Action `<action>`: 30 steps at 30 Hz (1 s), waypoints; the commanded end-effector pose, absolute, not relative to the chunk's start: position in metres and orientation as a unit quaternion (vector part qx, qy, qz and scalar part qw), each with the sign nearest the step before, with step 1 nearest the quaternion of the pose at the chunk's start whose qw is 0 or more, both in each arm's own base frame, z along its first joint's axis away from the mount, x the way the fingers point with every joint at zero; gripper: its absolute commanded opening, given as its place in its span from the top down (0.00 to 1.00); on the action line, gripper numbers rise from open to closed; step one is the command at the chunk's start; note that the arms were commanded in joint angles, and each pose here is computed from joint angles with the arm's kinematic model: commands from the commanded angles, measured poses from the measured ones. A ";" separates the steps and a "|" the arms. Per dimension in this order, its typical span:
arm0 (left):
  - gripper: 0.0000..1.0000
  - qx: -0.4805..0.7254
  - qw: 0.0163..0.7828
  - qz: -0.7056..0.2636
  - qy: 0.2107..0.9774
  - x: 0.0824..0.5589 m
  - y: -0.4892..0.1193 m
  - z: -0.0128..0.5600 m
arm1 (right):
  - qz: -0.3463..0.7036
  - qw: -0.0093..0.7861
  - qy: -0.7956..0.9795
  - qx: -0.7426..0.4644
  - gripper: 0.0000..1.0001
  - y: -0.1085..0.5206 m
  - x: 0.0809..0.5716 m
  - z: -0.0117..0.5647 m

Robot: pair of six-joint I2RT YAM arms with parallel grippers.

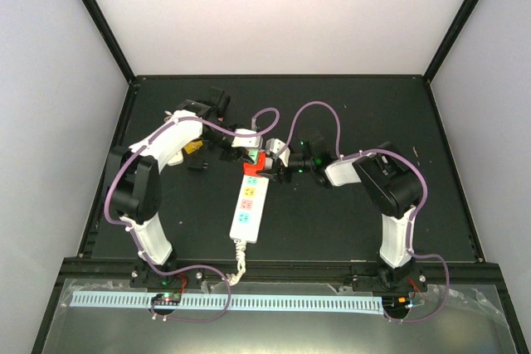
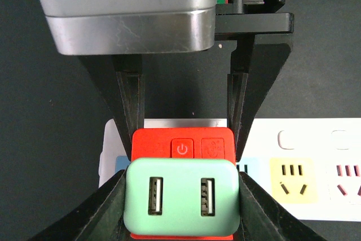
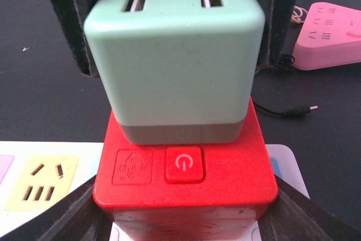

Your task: Pull the plug off the socket

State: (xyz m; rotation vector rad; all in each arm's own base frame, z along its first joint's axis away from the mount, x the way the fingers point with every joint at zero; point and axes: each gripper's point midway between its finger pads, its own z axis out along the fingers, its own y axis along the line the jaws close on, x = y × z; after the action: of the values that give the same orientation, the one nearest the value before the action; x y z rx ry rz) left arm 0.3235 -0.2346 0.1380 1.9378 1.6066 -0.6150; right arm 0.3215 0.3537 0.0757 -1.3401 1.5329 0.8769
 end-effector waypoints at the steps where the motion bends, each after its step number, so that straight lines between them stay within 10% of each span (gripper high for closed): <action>1: 0.81 0.725 0.334 -0.257 0.545 0.308 -0.252 0.191 | 0.349 0.393 0.662 -0.535 0.99 0.343 0.313 0.038; 30: 0.82 0.748 0.354 -0.221 0.516 0.295 -0.254 0.194 | 0.349 0.393 0.664 -0.531 0.99 0.343 0.314 0.039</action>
State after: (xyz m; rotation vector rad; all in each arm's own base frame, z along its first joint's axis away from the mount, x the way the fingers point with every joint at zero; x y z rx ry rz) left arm 0.3160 -0.2327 0.1454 1.9541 1.5620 -0.5190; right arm 0.3194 0.3570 0.0806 -1.3509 1.4947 0.8836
